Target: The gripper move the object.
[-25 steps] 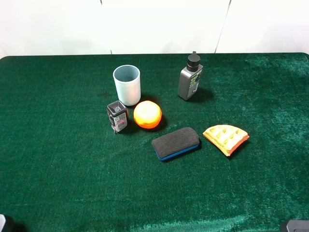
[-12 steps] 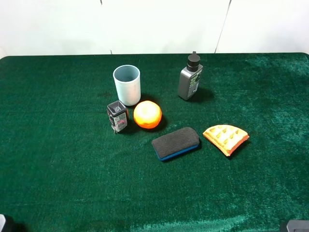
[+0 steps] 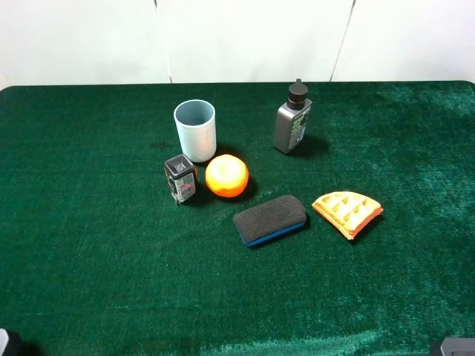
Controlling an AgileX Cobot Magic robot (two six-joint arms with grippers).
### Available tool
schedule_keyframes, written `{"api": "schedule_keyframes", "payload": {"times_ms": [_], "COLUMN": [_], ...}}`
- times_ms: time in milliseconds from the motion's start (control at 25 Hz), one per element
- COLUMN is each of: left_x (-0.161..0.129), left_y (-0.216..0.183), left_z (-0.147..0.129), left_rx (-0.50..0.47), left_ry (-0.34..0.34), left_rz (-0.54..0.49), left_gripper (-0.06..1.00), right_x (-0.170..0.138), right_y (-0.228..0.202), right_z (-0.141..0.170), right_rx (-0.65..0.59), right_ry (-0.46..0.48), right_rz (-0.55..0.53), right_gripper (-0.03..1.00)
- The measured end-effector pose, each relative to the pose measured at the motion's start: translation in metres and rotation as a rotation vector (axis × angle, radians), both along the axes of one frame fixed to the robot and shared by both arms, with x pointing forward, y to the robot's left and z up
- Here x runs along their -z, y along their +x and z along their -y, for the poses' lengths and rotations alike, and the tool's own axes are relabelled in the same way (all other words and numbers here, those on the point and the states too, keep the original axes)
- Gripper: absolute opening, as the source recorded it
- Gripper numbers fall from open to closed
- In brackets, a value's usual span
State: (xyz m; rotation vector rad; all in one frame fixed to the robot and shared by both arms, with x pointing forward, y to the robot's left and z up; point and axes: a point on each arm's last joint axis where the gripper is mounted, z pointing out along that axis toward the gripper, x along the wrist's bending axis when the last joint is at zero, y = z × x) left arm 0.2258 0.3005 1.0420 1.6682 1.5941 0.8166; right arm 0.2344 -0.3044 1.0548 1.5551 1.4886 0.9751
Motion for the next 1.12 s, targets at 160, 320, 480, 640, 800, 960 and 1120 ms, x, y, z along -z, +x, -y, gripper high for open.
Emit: {"api": "schedule_keyframes", "payload": {"times_ms": [160, 320, 480, 640, 800, 960, 1120], "left_x": [0.0, 0.0, 0.0, 0.0, 0.0, 0.0, 0.0], "left_y": [0.0, 0.0, 0.0, 0.0, 0.0, 0.0, 0.0], "left_z": [0.0, 0.0, 0.0, 0.0, 0.0, 0.0, 0.0], "left_rx": [0.0, 0.0, 0.0, 0.0, 0.0, 0.0, 0.0], "left_ry": [0.0, 0.0, 0.0, 0.0, 0.0, 0.0, 0.0], "left_rz": [0.0, 0.0, 0.0, 0.0, 0.0, 0.0, 0.0], "left_gripper": [0.99, 0.99, 0.99, 0.99, 0.99, 0.99, 0.99], "right_x": [0.0, 0.0, 0.0, 0.0, 0.0, 0.0, 0.0], "right_y": [0.0, 0.0, 0.0, 0.0, 0.0, 0.0, 0.0], "right_z": [-0.0004, -0.0005, -0.0006, -0.0006, -0.0006, -0.0006, -0.0006], "right_rx": [-0.006, -0.007, -0.009, -0.009, -0.009, -0.009, -0.009], "right_ry": [-0.002, -0.001, -0.003, -0.003, -0.003, -0.003, -0.003], "right_rz": [0.0, 0.0, 0.0, 0.0, 0.0, 0.0, 0.0], "right_gripper": [0.7, 0.7, 0.7, 0.7, 0.7, 0.7, 0.7]}}
